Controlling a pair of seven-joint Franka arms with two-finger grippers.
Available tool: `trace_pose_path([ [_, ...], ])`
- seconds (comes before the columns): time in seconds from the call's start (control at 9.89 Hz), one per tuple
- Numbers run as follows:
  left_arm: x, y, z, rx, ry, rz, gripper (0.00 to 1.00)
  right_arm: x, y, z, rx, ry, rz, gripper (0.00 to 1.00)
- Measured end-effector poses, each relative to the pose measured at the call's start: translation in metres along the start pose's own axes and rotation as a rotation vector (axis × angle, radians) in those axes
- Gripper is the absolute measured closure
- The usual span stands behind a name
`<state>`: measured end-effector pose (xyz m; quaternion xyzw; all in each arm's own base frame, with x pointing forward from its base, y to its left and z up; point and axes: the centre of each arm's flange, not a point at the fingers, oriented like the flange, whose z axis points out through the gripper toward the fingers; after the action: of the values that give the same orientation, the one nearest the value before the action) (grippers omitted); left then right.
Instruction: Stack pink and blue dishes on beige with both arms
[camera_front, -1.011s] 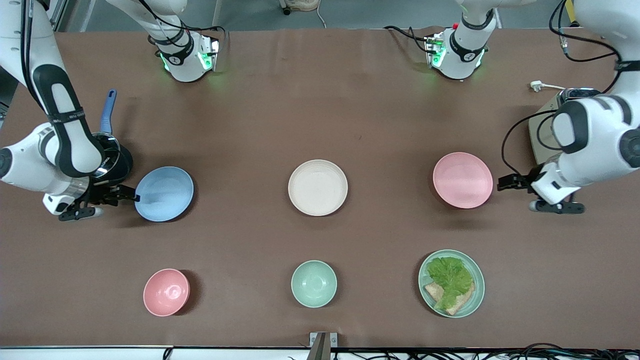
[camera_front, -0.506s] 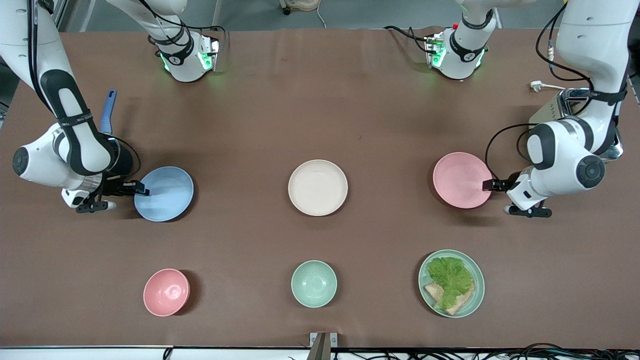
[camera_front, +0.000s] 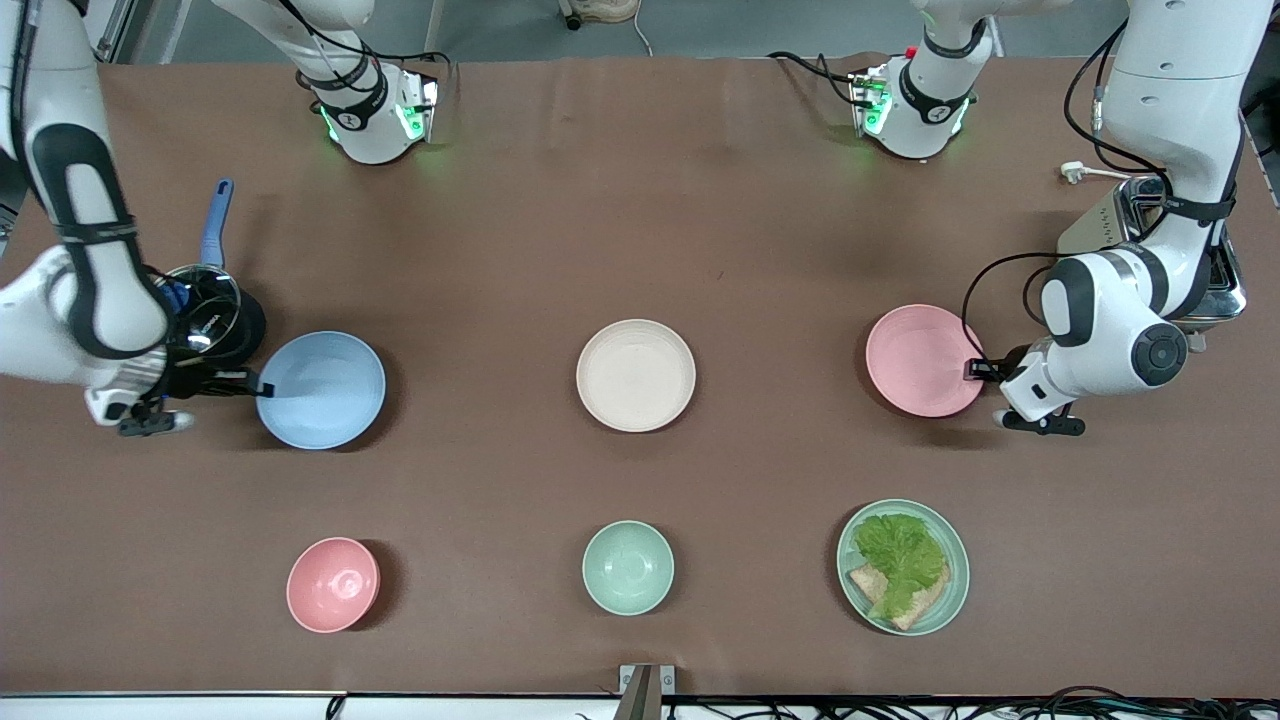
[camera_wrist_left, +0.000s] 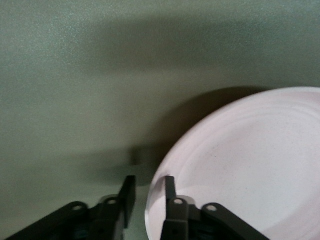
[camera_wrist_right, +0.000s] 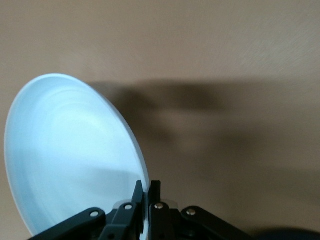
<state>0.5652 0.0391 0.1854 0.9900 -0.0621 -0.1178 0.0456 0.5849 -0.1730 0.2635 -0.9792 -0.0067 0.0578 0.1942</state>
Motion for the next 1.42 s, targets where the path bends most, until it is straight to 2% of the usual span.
trace_pose_path([
  [0.1, 0.000, 0.000, -0.003, 0.000, 0.006, 0.009, 0.88, 0.010, -0.007, -0.035, -0.029, -0.027, 0.017, 0.94],
  [0.2, 0.002, 0.004, -0.015, -0.001, 0.023, 0.019, 0.95, 0.019, -0.022, -0.062, -0.050, -0.044, 0.036, 0.94],
  [0.4, 0.002, 0.038, -0.067, -0.016, 0.052, 0.053, 0.95, 0.036, -0.064, -0.095, -0.083, -0.058, 0.065, 0.94],
  [0.51, 0.002, 0.076, -0.105, -0.027, 0.067, 0.055, 0.95, 0.043, -0.088, -0.101, -0.100, -0.067, 0.081, 0.94],
  [0.71, 0.002, 0.192, -0.160, -0.051, 0.120, 0.020, 0.95, 0.055, -0.135, -0.099, -0.115, -0.072, 0.127, 0.94],
  [0.81, 0.001, 0.247, -0.163, -0.070, 0.123, 0.003, 0.95, 0.058, -0.156, -0.094, -0.114, -0.077, 0.148, 0.94],
  [1.01, 0.005, 0.326, -0.133, -0.125, 0.103, -0.016, 0.95, 0.063, -0.194, -0.079, -0.119, -0.093, 0.181, 0.94],
  [1.21, 0.014, 0.381, -0.079, -0.191, 0.114, -0.042, 0.95, 0.065, -0.222, -0.067, -0.141, -0.098, 0.197, 0.94],
  [1.42, 0.017, 0.432, -0.032, -0.213, 0.108, -0.058, 0.95, 0.069, -0.244, -0.053, -0.140, -0.086, 0.218, 0.94],
])
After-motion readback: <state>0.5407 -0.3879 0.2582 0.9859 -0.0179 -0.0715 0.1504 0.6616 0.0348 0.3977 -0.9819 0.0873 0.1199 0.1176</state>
